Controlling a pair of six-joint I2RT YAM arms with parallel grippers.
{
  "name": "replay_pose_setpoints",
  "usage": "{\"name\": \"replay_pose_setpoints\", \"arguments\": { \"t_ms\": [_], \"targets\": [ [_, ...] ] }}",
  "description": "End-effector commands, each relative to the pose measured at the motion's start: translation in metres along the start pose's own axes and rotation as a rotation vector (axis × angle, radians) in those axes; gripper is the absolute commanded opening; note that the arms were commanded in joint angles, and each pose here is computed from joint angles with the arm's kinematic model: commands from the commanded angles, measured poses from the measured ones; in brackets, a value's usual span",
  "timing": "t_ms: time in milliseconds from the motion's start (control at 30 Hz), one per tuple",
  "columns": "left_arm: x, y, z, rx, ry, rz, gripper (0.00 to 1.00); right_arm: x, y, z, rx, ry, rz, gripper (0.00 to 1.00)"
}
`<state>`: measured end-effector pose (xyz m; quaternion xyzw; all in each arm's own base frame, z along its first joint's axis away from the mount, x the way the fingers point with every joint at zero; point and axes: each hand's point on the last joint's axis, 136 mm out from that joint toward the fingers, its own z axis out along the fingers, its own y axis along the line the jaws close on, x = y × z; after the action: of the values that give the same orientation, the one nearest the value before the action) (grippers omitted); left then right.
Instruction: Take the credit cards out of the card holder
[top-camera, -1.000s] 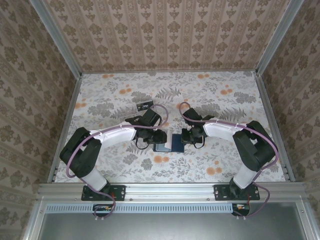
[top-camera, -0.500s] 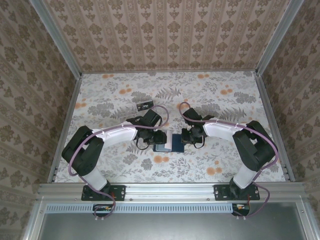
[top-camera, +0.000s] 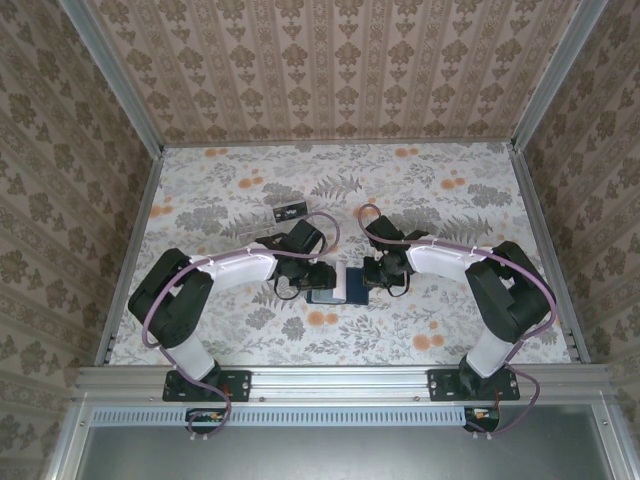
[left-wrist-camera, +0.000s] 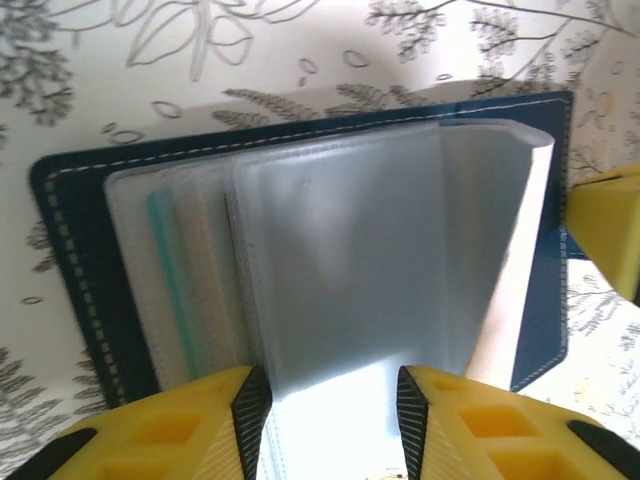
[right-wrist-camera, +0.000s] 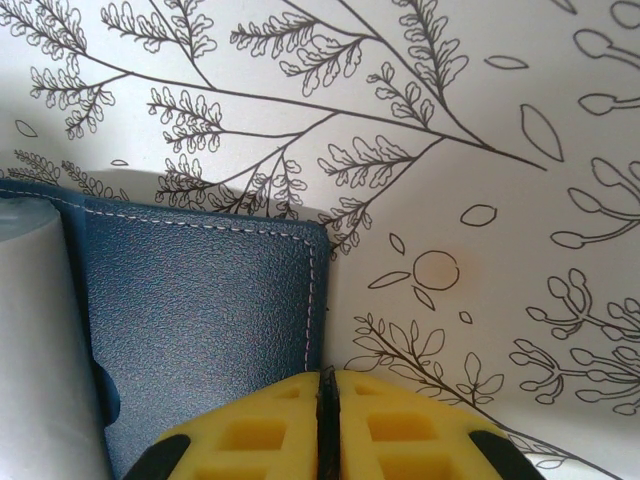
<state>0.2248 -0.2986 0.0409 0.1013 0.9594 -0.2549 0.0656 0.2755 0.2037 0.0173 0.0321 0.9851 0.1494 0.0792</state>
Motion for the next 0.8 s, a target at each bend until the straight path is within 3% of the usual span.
{"name": "replay_pose_setpoints", "arguments": {
  "t_ms": [0,500,767],
  "targets": [
    [0.002,-0.021,0.000,0.101,0.006,0.031,0.44,0.002,0.004,0.001,-0.006,0.016,-0.012,0.13],
    [-0.011,-0.066,-0.001,0.241,0.028,0.120,0.44,0.002,0.005,-0.002,-0.014,0.004,-0.011,0.14],
    [-0.014,-0.091,0.005,0.311,0.064,0.170,0.43,-0.013,0.006,-0.026,-0.038,-0.089,0.010,0.18]
  ]
}}
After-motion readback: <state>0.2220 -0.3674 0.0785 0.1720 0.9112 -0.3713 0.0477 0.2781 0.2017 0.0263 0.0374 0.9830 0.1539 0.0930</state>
